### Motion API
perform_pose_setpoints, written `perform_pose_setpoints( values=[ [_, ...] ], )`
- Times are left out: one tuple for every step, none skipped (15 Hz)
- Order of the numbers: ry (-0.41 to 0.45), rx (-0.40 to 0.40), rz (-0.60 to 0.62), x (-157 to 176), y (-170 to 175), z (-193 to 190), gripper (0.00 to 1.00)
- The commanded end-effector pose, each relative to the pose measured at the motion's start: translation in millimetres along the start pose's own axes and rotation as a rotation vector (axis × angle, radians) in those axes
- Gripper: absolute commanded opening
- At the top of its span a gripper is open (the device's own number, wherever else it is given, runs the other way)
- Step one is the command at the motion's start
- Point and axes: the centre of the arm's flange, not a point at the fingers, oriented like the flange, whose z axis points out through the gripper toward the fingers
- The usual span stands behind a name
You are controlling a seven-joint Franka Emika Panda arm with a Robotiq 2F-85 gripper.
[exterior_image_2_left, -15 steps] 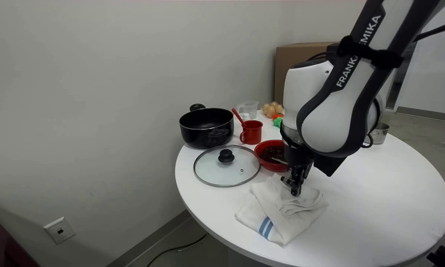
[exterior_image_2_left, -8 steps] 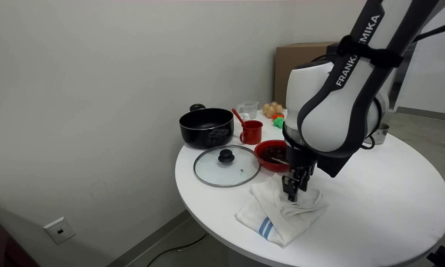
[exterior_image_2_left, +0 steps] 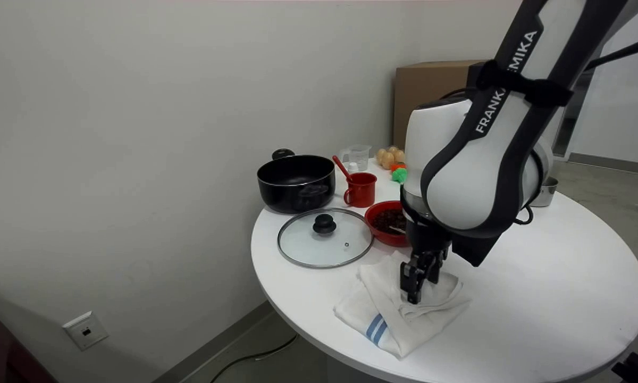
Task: Move the silver pot to the right side of the table, use the white and blue towel to wipe the table
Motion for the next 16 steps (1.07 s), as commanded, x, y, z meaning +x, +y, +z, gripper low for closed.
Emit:
perform_pose_setpoints(
  values=[
    [0.010,0.020,-0.007,-3.0,3.9,3.9,0.45],
    [0.014,0.020,-0.005,-4.1,4.4,1.5,0.38],
    [0.014,0.018,-0.004,-6.3,5.6,0.0,0.30],
    [0.009,0.023,-0.002,-10.5,8.4,-1.7,0.23],
    [0.007,0.023,0.002,-13.5,11.2,-2.6,0.14],
    [0.000,0.021,0.008,-21.1,18.7,-4.1,0.08],
    [-0.003,0.022,0.013,-26.3,24.7,-4.8,0.02],
    [-0.010,0.029,0.025,-36.8,36.0,-5.6,0.00],
    [-0.011,0.034,0.038,-43.8,43.4,-8.0,0.02],
    [-0.020,0.041,0.054,-57.7,54.2,-5.9,0.02],
    [-0.027,0.043,0.069,-69.0,62.3,-4.9,0.00],
    [-0.035,0.043,0.085,-82.1,72.4,-4.2,0.03],
    [-0.042,0.044,0.098,-92.7,80.3,-4.0,0.03],
    [-0.049,0.043,0.108,-105.1,87.7,-5.3,0.03],
    [-0.056,0.040,0.117,-117.9,92.8,-6.9,0.03],
    [-0.062,0.041,0.123,-133.1,97.8,-10.5,0.03]
  ],
)
